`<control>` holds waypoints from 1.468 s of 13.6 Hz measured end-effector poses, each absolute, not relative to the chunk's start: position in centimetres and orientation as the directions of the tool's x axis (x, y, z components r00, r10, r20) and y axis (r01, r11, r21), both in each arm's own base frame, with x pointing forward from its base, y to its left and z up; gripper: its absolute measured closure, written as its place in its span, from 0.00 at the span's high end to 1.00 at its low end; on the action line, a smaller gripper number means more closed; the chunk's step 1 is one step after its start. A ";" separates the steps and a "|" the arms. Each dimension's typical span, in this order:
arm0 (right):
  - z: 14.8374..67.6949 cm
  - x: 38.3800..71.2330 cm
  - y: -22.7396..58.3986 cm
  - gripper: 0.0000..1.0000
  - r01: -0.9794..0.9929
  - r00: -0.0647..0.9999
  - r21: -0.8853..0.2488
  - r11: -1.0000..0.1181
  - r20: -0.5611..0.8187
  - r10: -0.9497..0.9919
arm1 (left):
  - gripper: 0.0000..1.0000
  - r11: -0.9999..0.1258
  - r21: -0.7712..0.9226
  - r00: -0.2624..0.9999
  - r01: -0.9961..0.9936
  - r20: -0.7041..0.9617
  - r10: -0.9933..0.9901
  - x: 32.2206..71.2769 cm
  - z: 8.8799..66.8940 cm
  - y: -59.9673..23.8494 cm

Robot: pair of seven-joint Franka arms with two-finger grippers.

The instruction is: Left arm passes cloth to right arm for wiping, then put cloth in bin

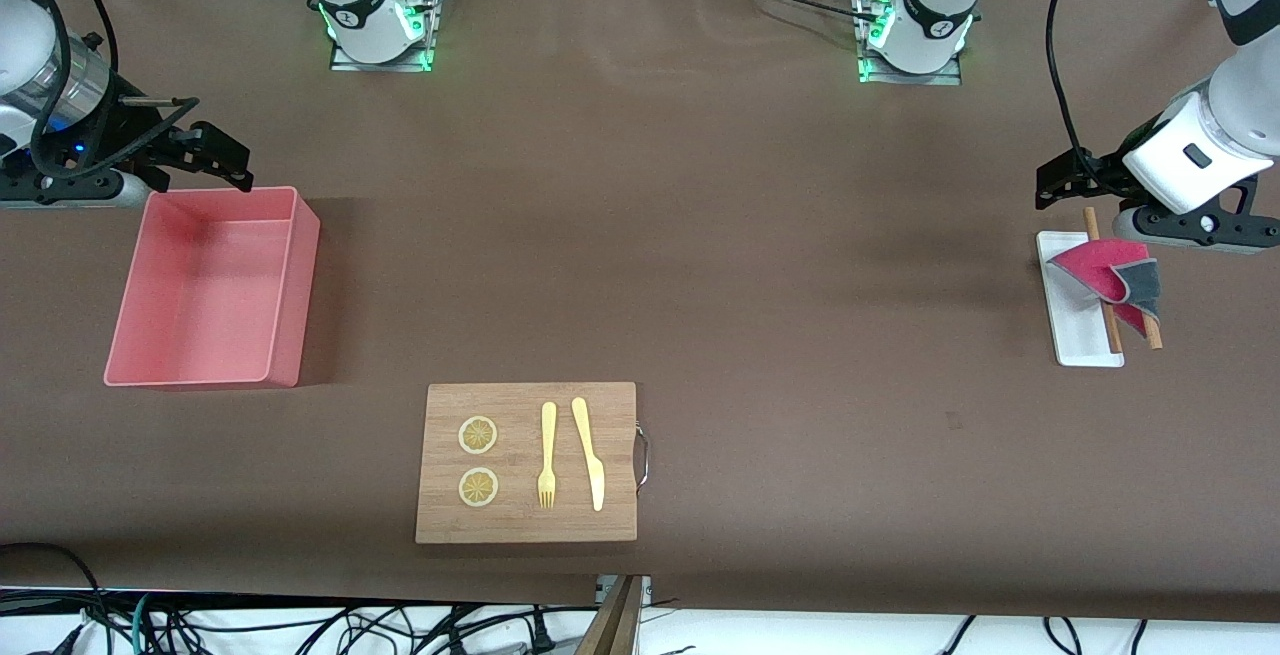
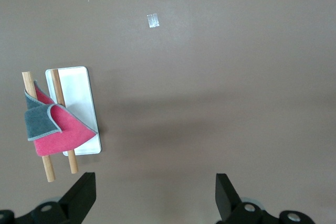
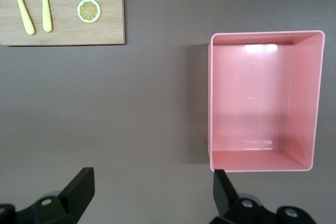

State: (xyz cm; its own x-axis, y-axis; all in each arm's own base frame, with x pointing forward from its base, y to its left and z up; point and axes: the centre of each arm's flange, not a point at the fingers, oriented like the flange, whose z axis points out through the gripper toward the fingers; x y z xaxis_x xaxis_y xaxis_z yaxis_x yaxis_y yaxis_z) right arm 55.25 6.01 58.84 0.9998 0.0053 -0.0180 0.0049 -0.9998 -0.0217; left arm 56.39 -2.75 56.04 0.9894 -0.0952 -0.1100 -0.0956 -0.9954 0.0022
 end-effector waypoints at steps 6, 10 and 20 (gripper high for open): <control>58.8 55.3 6.0 1.00 0.004 1.000 -0.022 -1.000 -0.018 0.004 | 1.00 -0.997 0.002 0.990 -0.080 -0.113 -0.079 56.4 56.0 -1.8; 58.8 55.3 6.0 1.00 0.004 1.000 -0.022 -1.000 -0.018 0.004 | 1.00 -0.997 0.004 0.985 -0.073 -0.155 -0.072 56.1 55.4 -1.1; 58.8 55.3 5.9 1.00 0.003 1.000 -0.022 -1.000 -0.018 0.003 | 1.00 -0.907 -0.239 0.917 -0.348 -0.290 -0.275 56.5 38.2 9.6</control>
